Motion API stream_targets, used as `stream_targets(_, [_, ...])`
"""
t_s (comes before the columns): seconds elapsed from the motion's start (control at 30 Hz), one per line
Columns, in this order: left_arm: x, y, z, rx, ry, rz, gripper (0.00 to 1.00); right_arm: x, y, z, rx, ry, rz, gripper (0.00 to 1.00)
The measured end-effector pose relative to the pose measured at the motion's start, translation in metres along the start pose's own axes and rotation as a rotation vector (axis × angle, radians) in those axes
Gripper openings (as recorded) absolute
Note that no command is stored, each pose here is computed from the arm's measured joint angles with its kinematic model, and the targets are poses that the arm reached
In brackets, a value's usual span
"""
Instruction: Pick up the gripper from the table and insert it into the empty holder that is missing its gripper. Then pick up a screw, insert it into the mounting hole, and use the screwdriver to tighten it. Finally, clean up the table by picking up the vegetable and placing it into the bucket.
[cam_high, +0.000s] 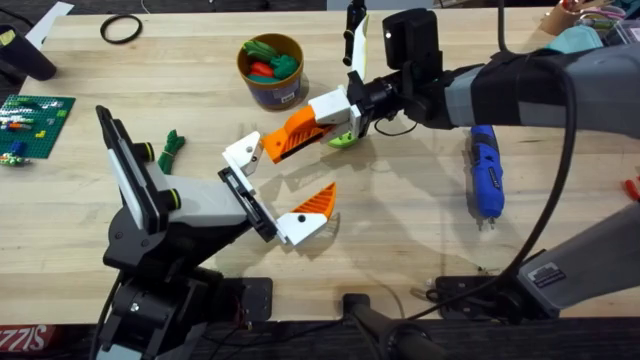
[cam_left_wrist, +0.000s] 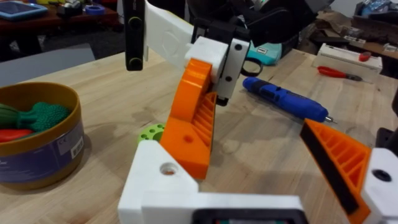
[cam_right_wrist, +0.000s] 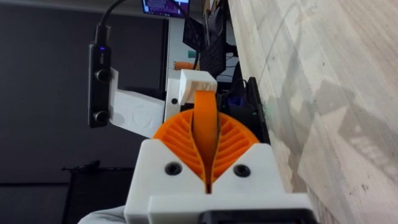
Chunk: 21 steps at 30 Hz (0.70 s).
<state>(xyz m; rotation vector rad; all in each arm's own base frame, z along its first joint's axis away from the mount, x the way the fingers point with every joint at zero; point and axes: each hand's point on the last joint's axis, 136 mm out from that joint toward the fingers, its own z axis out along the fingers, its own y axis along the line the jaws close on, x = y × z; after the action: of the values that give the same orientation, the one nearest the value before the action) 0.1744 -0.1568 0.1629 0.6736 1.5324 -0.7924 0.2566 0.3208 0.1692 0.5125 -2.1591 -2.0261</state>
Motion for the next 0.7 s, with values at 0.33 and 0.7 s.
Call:
stream_targets(0.33, [-0.0013, 0.0008, 0.0, -0.004, -0.003, 0.002, 0.986, 0.0002, -0.0012, -0.001, 0.002, -0.002, 0.02, 0.014])
stream_targets(0.7, [-0.0013, 0.001, 0.0, -0.006, -0.003, 0.002, 0.986, -0.0023, 0.0042, -0.001, -0.01, -0.001, -0.012, 0.014])
